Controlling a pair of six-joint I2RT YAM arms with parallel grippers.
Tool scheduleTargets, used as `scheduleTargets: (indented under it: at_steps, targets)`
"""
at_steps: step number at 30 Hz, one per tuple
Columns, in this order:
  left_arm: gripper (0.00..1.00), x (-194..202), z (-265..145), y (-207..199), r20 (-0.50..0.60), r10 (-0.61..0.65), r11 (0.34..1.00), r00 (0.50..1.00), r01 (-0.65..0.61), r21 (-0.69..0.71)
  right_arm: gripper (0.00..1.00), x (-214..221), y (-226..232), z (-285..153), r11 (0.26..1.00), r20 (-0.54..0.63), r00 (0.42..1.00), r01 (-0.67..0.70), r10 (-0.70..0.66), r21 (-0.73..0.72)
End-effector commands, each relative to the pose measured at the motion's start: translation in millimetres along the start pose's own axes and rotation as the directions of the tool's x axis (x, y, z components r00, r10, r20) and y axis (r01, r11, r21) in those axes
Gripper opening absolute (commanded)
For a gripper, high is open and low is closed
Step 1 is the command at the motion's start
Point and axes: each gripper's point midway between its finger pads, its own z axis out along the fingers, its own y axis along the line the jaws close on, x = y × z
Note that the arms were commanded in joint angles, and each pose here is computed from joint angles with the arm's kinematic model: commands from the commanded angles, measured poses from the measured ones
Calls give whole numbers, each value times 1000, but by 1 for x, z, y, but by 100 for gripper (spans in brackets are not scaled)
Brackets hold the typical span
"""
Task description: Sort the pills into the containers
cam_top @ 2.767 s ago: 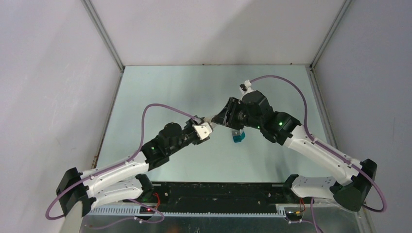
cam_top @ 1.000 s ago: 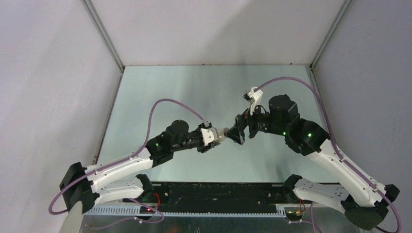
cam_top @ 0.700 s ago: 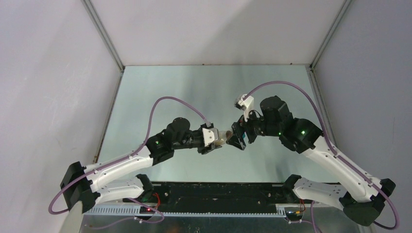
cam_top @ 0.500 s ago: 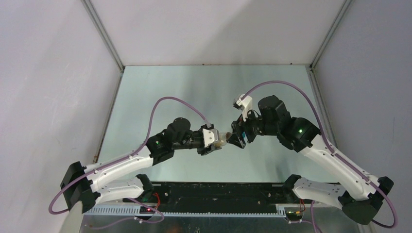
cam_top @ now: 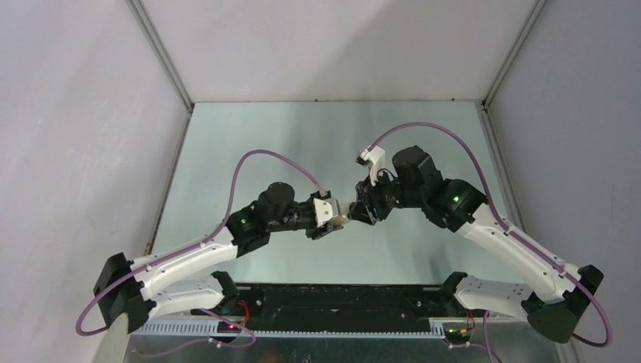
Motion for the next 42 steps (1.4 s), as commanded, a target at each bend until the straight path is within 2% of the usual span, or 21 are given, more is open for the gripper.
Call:
scheduleTargets:
  at_steps: [1,4,6,7,10,12,14,15,16,17,19,21,26,30,31,33,37,42]
  targets:
    - [0,-40,-9,19,133,71,994,988,-59,-92,41,-20,5,7,993,69,991,-116,116,-8]
    - [0,-45,-12,28,141,96,987,985,-75,-143,35,-30,2,18,974,114,970,-223,217,41]
    - [0,-45,-13,34,139,108,982,984,-83,-171,35,-36,1,24,947,153,942,-313,299,75]
    - [0,-45,-14,38,137,112,978,984,-84,-193,34,-39,5,27,920,172,914,-385,369,71]
    - [0,-40,-15,44,123,119,968,985,-88,-235,22,-46,-7,29,840,277,842,-517,464,165]
    - [0,-35,-16,51,102,113,958,988,-82,-274,23,-52,-17,27,785,351,793,-584,498,207]
    - [0,-32,-18,57,93,104,949,990,-71,-308,42,-57,-22,26,742,399,748,-637,530,210]
    - [0,-31,-18,59,95,100,944,990,-64,-324,59,-61,-23,24,730,421,729,-654,540,197]
    - [0,-30,-19,60,96,97,941,991,-60,-332,66,-63,-22,23,729,433,721,-659,541,186]
    - [0,-27,-19,61,91,89,939,992,-53,-340,81,-69,-20,19,739,452,713,-655,536,158]
    - [0,-23,-19,61,85,79,937,993,-45,-346,96,-77,-16,11,772,474,722,-623,504,129]
    - [0,-21,-18,61,85,68,937,994,-35,-348,99,-80,-14,3,811,477,753,-570,452,132]
    - [0,-25,-17,55,94,58,950,994,-27,-312,99,-77,-12,-26,901,473,827,-411,303,141]
    - [0,-30,-16,49,102,68,962,992,-38,-271,99,-64,0,-34,981,393,913,-164,112,101]
    - [0,-32,-16,46,110,72,966,991,-42,-253,98,-61,-1,-35,991,372,928,-65,15,120]
    - [0,-33,-14,41,113,77,974,991,-50,-223,98,-48,3,-30,990,312,942,92,-121,107]
    - [0,-32,-10,33,102,76,984,992,-58,-168,98,-29,6,-20,956,222,930,284,-292,66]
    - [0,-32,-7,20,102,87,993,991,-79,-83,96,-23,4,-12,925,193,906,378,-377,31]
